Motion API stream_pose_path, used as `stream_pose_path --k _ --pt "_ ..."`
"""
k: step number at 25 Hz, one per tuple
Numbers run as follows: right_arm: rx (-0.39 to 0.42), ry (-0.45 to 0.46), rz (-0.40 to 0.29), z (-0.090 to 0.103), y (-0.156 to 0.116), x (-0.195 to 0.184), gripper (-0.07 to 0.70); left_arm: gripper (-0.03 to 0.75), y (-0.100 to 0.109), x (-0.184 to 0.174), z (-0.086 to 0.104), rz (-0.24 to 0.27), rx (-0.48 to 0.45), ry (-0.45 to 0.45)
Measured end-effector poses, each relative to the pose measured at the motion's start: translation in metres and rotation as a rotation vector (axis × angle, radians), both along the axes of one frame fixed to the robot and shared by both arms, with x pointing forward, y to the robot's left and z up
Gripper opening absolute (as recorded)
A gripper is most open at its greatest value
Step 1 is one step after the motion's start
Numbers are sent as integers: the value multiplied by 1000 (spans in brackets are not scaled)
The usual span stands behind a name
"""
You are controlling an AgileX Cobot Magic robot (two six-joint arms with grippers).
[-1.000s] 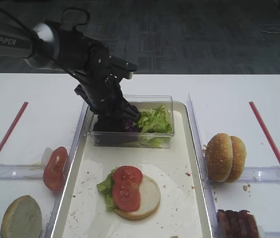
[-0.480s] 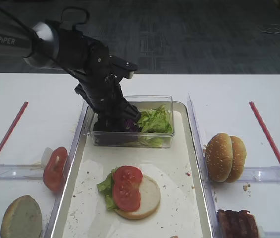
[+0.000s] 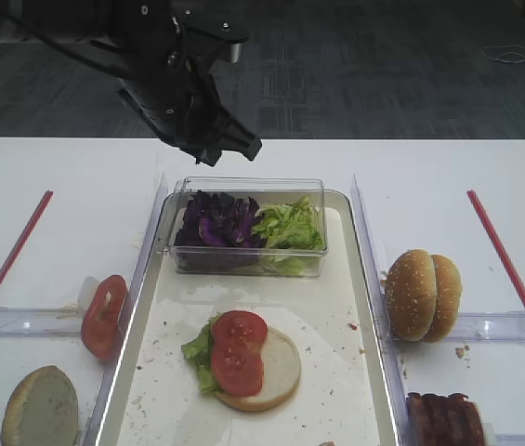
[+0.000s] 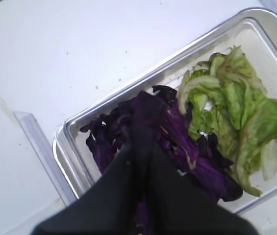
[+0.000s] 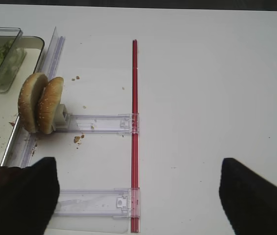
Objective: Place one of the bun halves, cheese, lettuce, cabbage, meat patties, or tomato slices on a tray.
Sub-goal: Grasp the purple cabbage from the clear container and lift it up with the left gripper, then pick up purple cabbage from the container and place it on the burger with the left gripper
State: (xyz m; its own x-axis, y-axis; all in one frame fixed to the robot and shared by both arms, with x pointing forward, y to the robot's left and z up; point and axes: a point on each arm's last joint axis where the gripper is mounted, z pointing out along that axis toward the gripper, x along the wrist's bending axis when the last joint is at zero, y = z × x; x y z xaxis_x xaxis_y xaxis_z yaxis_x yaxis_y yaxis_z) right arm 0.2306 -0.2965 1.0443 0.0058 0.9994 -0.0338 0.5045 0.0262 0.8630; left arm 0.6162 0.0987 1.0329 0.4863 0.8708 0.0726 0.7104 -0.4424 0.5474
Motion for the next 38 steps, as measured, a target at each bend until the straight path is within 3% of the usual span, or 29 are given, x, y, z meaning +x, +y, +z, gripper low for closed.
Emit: stream_pose_path --k 3,12,21,26,32,38 --pt "0 0 0 0 0 0 685 46 5 -8 5 0 36 53" --pt "2 0 -1 0 0 0 685 46 21 -36 -5 -30 228 371" --pt "2 0 -1 0 0 0 685 46 19 -42 -2 -67 206 409" --pt "2 0 -1 0 0 0 685 46 6 -50 0 -155 161 429" --pt "2 0 -1 0 0 0 685 46 -35 -80 0 -292 188 422" --pt "2 0 -1 0 0 0 685 46 -51 -108 -20 -356 247 482"
